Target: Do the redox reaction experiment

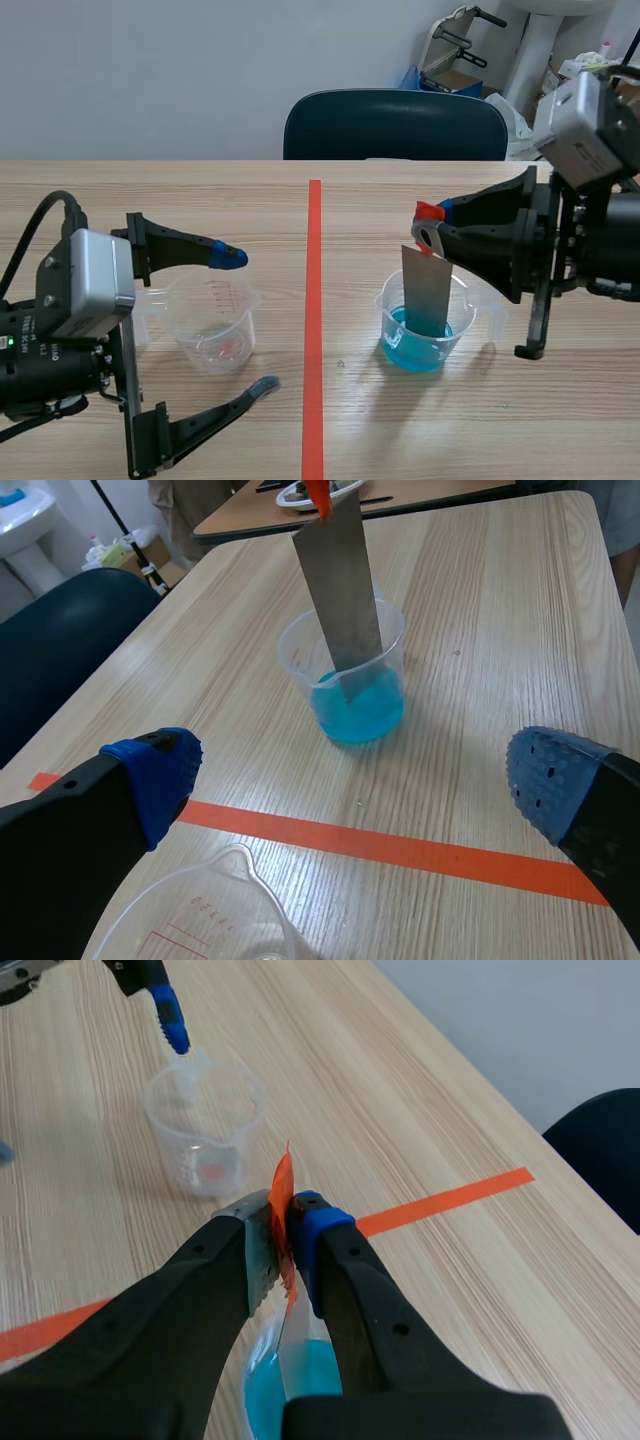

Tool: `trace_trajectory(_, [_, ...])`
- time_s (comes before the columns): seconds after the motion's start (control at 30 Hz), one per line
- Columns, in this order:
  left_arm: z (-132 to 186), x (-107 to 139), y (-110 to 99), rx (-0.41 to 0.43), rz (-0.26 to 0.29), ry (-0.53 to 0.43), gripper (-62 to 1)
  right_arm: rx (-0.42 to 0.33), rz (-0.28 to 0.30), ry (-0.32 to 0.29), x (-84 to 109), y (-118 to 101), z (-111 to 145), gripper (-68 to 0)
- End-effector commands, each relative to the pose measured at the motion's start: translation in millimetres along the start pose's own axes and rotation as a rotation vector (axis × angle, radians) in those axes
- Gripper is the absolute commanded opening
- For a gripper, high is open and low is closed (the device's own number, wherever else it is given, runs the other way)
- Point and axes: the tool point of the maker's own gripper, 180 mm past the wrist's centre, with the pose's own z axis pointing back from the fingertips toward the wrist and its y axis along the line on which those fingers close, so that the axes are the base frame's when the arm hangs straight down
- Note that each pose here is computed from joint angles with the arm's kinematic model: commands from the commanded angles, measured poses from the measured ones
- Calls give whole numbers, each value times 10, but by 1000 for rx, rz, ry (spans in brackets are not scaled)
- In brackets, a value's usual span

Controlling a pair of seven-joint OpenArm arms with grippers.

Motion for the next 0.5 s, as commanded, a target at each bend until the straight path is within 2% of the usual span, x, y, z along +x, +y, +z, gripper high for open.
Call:
trace_trajectory(0.0, [-23, 88, -1, 2, 4, -33, 14, 8, 27, -40, 114, -34, -14, -666])
trace_trajectory(0.2, [-23, 88, -1, 2, 4, -33, 14, 30, 61, -35, -24, 18, -26, -666])
trace_trajectory(0.47, [-23, 88, -1, 2, 4, -33, 14, 77, 139, -18, -124, 110, -10, -666])
